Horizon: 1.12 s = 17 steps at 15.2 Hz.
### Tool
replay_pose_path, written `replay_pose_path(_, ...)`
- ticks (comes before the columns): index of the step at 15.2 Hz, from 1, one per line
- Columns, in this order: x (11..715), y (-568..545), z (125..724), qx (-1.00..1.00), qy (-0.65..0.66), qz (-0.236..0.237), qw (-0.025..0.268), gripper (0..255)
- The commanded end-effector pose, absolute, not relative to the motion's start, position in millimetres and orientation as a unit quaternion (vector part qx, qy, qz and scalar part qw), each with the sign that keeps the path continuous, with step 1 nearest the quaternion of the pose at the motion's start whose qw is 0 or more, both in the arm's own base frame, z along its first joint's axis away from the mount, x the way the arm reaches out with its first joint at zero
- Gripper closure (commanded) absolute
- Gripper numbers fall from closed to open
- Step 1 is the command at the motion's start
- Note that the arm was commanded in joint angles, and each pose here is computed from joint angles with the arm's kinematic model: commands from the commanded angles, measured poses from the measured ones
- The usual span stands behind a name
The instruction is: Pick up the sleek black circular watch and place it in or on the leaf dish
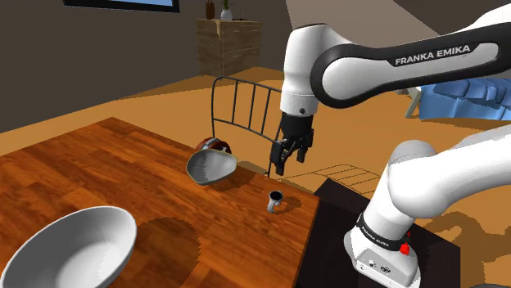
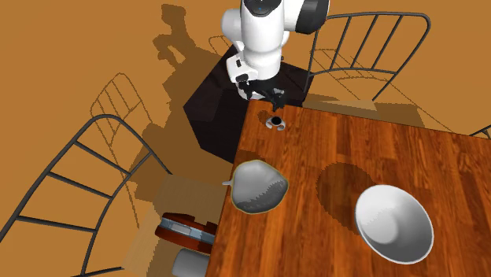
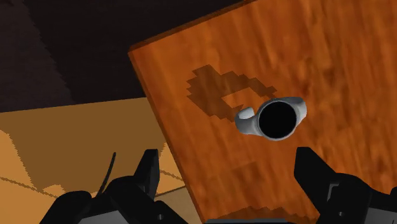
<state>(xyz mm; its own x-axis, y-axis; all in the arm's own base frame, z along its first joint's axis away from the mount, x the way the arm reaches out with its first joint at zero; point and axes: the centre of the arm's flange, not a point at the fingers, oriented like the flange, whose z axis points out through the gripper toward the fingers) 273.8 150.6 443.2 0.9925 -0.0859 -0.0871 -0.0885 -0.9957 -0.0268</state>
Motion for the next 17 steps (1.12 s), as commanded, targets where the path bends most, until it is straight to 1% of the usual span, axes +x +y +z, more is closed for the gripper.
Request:
replay_pose_path(1, 272, 172, 428, -0.999, 0.04, 0.029, 0.01, 0)
replay_pose_path(5, 267, 213, 401, -0.999, 0.033, 0.007, -0.002, 0)
replay_pose_path(12, 266, 213, 364, -0.999, 0.033, 0.007, -0.002, 0)
replay_pose_path(17, 266, 213, 361, -0.999, 0.033, 0.007, -0.002, 0)
